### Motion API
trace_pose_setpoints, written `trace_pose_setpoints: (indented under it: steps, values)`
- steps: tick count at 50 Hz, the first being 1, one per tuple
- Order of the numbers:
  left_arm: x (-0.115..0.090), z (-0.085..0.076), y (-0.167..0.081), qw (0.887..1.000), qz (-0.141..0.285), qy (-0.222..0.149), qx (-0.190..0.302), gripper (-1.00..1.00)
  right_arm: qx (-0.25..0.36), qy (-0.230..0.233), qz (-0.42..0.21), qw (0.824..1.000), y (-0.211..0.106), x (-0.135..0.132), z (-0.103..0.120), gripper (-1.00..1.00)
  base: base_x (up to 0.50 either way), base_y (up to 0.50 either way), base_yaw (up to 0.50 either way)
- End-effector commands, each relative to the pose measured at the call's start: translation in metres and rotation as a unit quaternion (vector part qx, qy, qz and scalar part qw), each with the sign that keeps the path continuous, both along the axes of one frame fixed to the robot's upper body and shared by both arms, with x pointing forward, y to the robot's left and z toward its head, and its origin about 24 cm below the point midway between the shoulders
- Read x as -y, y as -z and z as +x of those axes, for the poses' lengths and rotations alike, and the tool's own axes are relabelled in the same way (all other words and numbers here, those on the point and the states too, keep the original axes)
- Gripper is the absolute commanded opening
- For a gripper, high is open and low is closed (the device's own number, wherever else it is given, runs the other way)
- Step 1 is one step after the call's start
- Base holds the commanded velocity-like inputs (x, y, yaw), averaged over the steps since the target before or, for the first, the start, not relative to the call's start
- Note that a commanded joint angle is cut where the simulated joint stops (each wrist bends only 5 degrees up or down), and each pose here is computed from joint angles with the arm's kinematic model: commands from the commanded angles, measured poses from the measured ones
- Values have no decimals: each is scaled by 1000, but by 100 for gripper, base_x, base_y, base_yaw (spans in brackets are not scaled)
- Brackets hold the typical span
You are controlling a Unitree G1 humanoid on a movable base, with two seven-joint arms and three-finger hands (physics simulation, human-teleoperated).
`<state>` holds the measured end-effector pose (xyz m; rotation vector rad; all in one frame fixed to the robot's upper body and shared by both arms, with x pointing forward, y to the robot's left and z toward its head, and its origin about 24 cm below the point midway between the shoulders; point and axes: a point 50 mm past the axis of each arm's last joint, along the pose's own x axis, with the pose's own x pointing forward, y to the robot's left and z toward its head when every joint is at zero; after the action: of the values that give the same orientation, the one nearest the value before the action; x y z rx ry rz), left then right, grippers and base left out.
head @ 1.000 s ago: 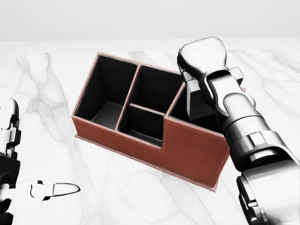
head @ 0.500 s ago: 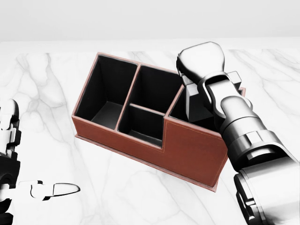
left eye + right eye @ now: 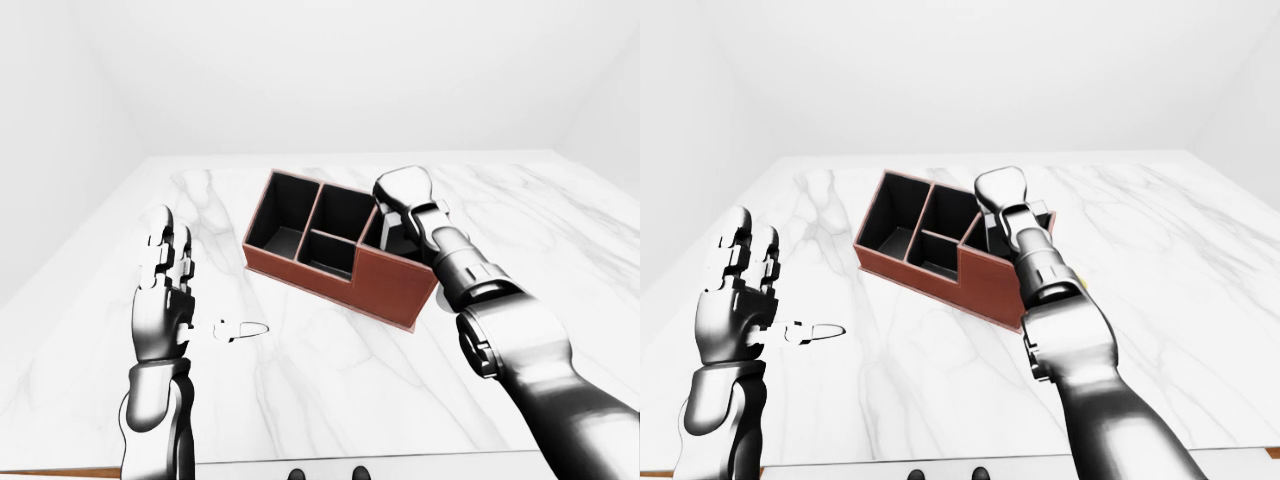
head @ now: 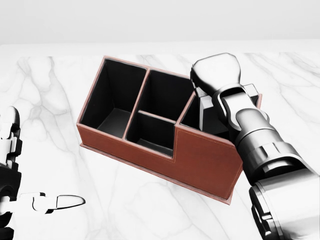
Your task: Pick up the book and place it in the right compartment of the caddy.
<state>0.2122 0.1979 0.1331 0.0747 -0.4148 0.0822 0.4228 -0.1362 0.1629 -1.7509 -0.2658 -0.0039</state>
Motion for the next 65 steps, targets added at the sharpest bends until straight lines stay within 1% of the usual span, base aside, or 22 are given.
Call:
trace_pose_setpoints:
  steps: [1, 15, 31, 39, 40, 41, 42, 54, 59, 65]
  values:
    - [0, 0, 0, 1000, -1, -2, -2, 100, 17, -4, 3, 1000, -3, -1, 0, -100, 0, 0, 0]
    - [0, 0, 0, 1000, -3, -5, -2, 100, 11, 1, 10, 1000, 3, 2, -1, -100, 0, 0, 0]
    - [-1, 0, 0, 1000, -2, -8, -1, 100, -4, 2, 10, 1000, 16, 2, -4, -100, 0, 0, 0]
    - [-1, 0, 0, 1000, -2, -8, -1, 100, 3, 2, 13, 1000, 14, 3, -4, -100, 0, 0, 0]
    - [-1, 0, 0, 1000, -2, -8, -1, 100, 2, 3, 17, 1000, 14, 3, -4, -91, 0, 0, 0]
    - [-1, 0, 0, 1000, -2, -7, -1, 100, 3, 4, 22, 1000, 14, 3, -4, -55, 0, 0, 0]
    - [-1, 0, 0, 1000, -1, -7, -1, 100, 4, 5, 22, 1000, 13, 3, -4, 100, 0, 0, 0]
    - [-1, 0, 0, 1000, -1, -9, -1, 100, 17, 6, 28, 999, 6, 5, -2, 100, 0, 0, 0]
    - [-1, 0, 0, 1000, -2, -10, -1, 100, 42, 6, 40, 998, -15, 5, 2, 100, 0, 0, 0]
    - [-1, 0, 0, 1000, -3, -8, 0, 100, 57, 7, 45, 997, -30, 5, 4, 100, 0, 0, 0]
